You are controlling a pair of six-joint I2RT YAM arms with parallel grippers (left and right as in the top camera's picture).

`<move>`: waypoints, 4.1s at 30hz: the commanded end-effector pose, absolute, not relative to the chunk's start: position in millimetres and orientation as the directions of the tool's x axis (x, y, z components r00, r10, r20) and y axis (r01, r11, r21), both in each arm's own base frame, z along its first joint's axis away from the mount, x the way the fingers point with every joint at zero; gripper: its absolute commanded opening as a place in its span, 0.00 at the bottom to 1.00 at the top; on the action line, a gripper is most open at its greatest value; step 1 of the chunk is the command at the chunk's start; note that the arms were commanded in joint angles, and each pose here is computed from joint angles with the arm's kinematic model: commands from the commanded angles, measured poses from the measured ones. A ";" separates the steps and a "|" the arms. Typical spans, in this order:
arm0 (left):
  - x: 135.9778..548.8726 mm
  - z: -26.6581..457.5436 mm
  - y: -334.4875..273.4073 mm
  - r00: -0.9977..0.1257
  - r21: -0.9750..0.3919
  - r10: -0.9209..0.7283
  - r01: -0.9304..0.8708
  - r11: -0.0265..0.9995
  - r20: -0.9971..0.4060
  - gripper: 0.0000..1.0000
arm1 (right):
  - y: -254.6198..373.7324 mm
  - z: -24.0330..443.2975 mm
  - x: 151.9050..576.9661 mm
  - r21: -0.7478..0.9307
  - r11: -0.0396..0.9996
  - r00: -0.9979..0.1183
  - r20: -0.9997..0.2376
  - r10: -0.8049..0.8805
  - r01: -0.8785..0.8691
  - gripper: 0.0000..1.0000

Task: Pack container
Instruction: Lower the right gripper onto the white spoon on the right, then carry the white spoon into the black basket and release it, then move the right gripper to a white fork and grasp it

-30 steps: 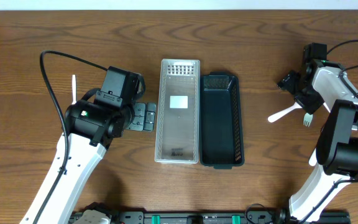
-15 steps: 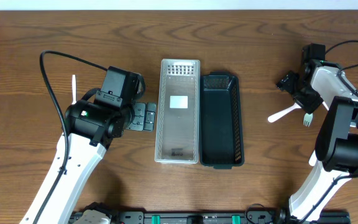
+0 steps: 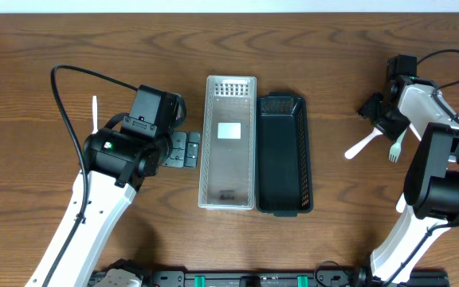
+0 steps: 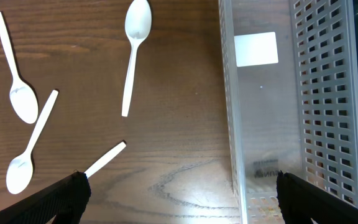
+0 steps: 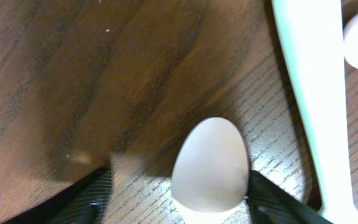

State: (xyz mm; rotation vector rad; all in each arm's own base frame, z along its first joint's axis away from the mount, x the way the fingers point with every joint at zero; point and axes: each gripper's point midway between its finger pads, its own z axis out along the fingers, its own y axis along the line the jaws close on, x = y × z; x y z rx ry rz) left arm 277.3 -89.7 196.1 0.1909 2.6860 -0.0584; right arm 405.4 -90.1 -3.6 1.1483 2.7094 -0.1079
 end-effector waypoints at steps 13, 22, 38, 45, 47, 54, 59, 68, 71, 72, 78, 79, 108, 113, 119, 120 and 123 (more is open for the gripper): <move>279.4 200.2 -89.1 -0.889 -0.008 0.113 0.130 0.991 -0.444 0.98 | -91.7 -26.9 390.9 -0.045 0.697 -0.695 -0.155 0.702 0.715 0.35; 279.5 200.2 -89.0 -0.888 -0.008 0.113 0.130 0.991 -0.445 0.98 | -91.7 -26.9 391.0 -0.044 0.697 -0.695 -0.155 0.702 0.715 0.23; 281.2 200.7 -80.5 -0.885 0.037 0.114 0.109 0.993 -0.451 0.98 | -79.3 41.5 412.6 0.014 0.792 -0.758 -0.278 0.590 0.611 0.01; 283.0 200.4 -71.3 -0.890 0.037 0.085 0.076 0.996 -0.448 0.98 | -24.4 141.9 411.3 0.068 0.900 -0.803 -0.426 0.417 0.431 0.01; 282.4 199.6 -66.7 -0.894 0.039 0.073 0.062 0.997 -0.441 0.98 | -1.0 166.8 402.5 0.091 0.922 -0.808 -0.455 0.374 0.375 0.01; 280.7 198.4 -62.6 -0.900 0.042 0.065 0.052 0.998 -0.431 0.98 | 79.7 197.5 365.8 0.127 0.978 -0.865 -0.458 0.205 0.165 0.01; 278.9 197.5 -62.1 -0.903 0.044 0.066 0.052 0.998 -0.424 0.98 | 120.4 167.3 349.3 0.091 0.994 -0.919 -0.384 0.091 0.060 0.01; 276.7 196.5 -61.4 -0.908 0.047 0.067 0.053 0.998 -0.414 0.98 | 167.6 97.2 338.8 0.029 0.999 -0.974 -0.225 -0.033 -0.040 0.01; 276.7 196.6 -61.5 -0.907 0.047 0.067 0.052 0.998 -0.415 0.98 | 175.2 73.3 340.7 0.014 0.998 -0.981 -0.188 -0.050 -0.054 0.03; 276.7 196.6 -61.5 -0.907 0.047 0.067 0.052 0.998 -0.415 0.98 | 177.7 65.3 341.5 0.009 0.998 -0.982 -0.178 -0.055 -0.058 0.04; 276.1 196.3 -61.3 -0.909 0.047 0.068 0.053 0.997 -0.412 0.98 | 184.0 43.9 343.4 0.004 0.998 -0.986 -0.151 -0.066 -0.067 0.23; 275.9 196.2 -61.2 -0.909 0.048 0.068 0.053 0.997 -0.411 0.98 | 184.7 44.3 344.6 0.006 0.998 -0.986 -0.156 -0.065 -0.067 0.31; 275.1 195.8 -61.0 -0.910 0.049 0.068 0.053 0.997 -0.408 0.98 | -103.4 167.7 375.7 0.016 0.857 -0.798 -0.357 0.485 0.514 0.87; 274.2 195.3 -60.7 -0.912 0.050 0.069 0.053 0.997 -0.404 0.98 | -130.0 97.9 361.6 -0.044 0.836 -0.825 -0.200 0.529 0.547 0.87; 274.2 195.3 -60.7 -0.912 0.049 0.068 0.053 0.997 -0.404 0.98 | -140.9 45.2 355.3 -0.070 0.840 -0.843 -0.072 0.533 0.538 0.87; 274.2 195.3 -60.7 -0.912 0.050 0.069 0.053 0.997 -0.404 0.98 | -139.8 39.1 356.6 -0.061 0.848 -0.850 -0.061 0.524 0.527 0.87; 274.2 195.3 -60.7 -0.912 0.049 0.068 0.053 0.997 -0.404 0.98 | -138.5 25.5 359.6 -0.052 0.854 -0.856 -0.043 0.516 0.518 0.86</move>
